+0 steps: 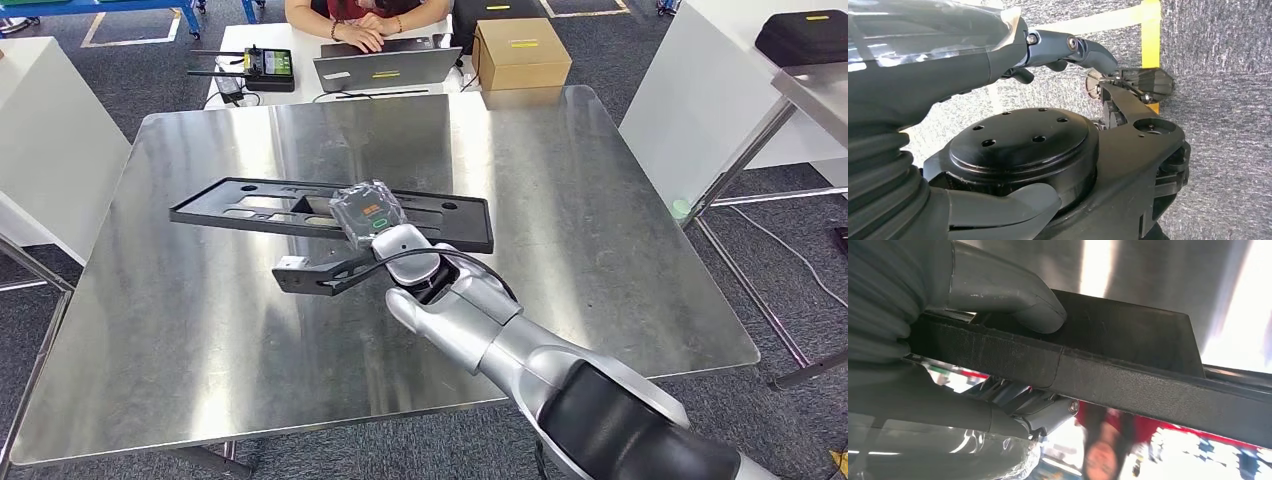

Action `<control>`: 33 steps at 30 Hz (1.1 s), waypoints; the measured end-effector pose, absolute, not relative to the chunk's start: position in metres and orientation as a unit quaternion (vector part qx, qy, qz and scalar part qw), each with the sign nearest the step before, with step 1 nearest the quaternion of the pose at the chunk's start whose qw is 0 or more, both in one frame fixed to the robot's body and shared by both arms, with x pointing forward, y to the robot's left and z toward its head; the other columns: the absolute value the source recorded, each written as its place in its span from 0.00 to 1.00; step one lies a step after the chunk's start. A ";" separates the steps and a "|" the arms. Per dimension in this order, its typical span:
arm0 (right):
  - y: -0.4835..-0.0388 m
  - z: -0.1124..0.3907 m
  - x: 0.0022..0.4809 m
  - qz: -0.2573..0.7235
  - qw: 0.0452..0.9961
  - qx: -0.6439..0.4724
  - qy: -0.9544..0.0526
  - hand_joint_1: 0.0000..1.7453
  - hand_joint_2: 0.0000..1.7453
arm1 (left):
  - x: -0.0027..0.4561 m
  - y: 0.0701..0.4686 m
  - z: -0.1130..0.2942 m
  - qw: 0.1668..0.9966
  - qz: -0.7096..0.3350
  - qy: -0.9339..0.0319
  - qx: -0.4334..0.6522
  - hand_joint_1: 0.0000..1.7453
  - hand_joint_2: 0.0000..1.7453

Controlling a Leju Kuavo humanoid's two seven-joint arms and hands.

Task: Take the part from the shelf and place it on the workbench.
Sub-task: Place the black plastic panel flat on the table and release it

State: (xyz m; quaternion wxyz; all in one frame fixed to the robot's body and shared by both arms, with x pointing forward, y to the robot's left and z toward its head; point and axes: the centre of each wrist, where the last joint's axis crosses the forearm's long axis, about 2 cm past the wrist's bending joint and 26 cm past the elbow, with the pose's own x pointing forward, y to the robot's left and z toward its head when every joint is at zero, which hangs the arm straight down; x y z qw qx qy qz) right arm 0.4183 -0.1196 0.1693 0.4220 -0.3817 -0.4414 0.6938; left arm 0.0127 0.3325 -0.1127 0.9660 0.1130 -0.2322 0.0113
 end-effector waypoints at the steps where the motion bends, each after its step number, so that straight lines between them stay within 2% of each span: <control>1: -0.125 0.167 0.419 0.692 0.428 -0.388 -0.434 1.00 1.00 | 0.013 0.332 -0.113 0.966 0.011 -0.232 0.114 0.00 1.00; 9: -0.147 0.166 0.429 0.655 0.461 -0.410 -0.436 1.00 1.00 | 0.013 0.331 -0.113 0.965 0.013 -0.230 0.121 0.00 1.00; 20: -0.156 0.201 0.450 0.595 0.464 -0.430 -0.495 1.00 1.00 | 0.013 0.328 -0.113 0.964 0.014 -0.234 0.125 0.00 1.00; 24: -0.157 0.203 0.452 0.592 0.465 -0.431 -0.497 0.00 0.00 | 0.013 0.328 -0.113 0.964 0.014 -0.235 0.125 0.00 1.00; 26: -0.157 0.205 0.452 0.591 0.463 -0.434 -0.498 0.00 0.00 | 0.013 0.328 -0.113 0.964 0.016 -0.235 0.126 0.00 1.00; 30: -0.157 0.208 0.454 0.594 0.454 -0.440 -0.498 0.00 0.00 | 0.013 0.327 -0.113 0.964 0.019 -0.233 0.128 0.00 0.00; 33: -0.154 0.210 0.454 0.598 0.445 -0.442 -0.499 0.00 0.00 | 0.013 0.327 -0.113 0.966 0.019 -0.226 0.127 0.00 0.00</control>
